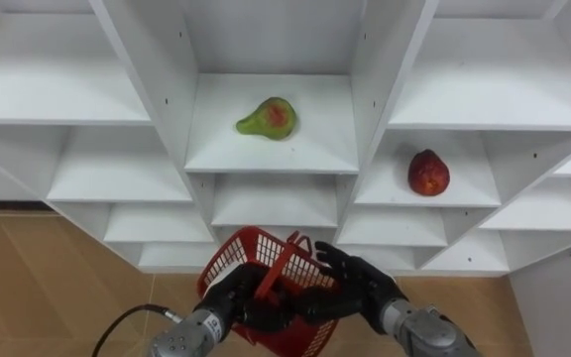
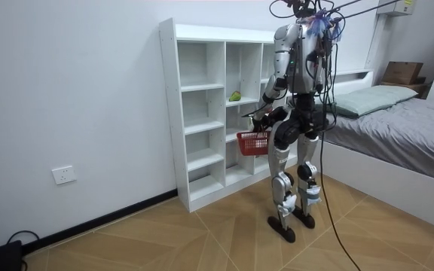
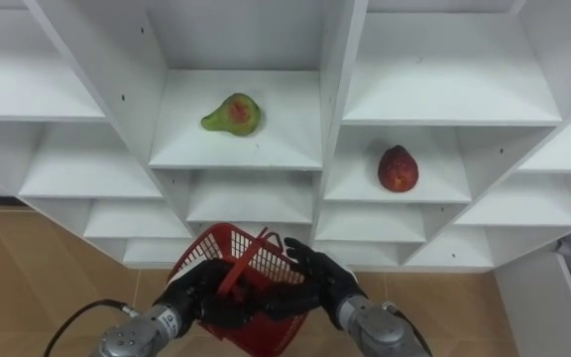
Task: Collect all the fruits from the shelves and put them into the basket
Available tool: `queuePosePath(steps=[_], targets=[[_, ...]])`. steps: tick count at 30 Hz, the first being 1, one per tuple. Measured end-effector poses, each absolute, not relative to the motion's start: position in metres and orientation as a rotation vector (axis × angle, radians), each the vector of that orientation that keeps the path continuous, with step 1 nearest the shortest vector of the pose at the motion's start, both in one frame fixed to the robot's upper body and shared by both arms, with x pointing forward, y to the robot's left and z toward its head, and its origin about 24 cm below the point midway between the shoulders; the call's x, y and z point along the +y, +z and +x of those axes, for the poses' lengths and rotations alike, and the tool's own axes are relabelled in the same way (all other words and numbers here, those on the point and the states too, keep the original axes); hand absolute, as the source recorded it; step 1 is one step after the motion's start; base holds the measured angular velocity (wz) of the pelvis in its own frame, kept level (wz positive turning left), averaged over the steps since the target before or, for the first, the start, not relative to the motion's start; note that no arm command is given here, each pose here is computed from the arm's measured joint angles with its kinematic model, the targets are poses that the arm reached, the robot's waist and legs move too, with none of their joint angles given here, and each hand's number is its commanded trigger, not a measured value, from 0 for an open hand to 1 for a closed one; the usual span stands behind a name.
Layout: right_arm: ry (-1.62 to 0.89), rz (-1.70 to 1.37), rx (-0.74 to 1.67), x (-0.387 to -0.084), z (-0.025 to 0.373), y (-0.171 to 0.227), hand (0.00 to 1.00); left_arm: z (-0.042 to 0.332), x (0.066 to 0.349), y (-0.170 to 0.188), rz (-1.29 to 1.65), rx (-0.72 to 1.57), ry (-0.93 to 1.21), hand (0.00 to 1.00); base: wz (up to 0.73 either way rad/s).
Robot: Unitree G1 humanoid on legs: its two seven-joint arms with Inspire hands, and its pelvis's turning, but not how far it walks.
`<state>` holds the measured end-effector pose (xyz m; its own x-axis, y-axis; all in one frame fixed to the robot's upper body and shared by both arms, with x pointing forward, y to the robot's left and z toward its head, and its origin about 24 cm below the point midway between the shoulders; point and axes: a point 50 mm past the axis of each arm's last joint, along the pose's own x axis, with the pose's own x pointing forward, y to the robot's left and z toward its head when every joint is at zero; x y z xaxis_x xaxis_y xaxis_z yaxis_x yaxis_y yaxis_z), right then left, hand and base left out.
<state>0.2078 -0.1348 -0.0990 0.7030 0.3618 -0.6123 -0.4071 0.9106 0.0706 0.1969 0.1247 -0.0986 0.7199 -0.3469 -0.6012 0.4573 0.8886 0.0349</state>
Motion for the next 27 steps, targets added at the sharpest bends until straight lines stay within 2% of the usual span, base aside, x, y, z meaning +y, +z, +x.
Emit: queuePosePath(steps=[11, 27], targets=[[0.419, -0.051, 0.664, -0.135, 0.208, -0.099, 0.00, 0.195, 0.125, -0.100, 0.189, 0.629, -0.442, 1.00, -0.01], [0.304, 0.291, 0.635, -0.128, 0.213, -0.091, 0.00, 0.184, 0.138, -0.115, 0.225, 0.717, -0.352, 1.00, -0.01]])
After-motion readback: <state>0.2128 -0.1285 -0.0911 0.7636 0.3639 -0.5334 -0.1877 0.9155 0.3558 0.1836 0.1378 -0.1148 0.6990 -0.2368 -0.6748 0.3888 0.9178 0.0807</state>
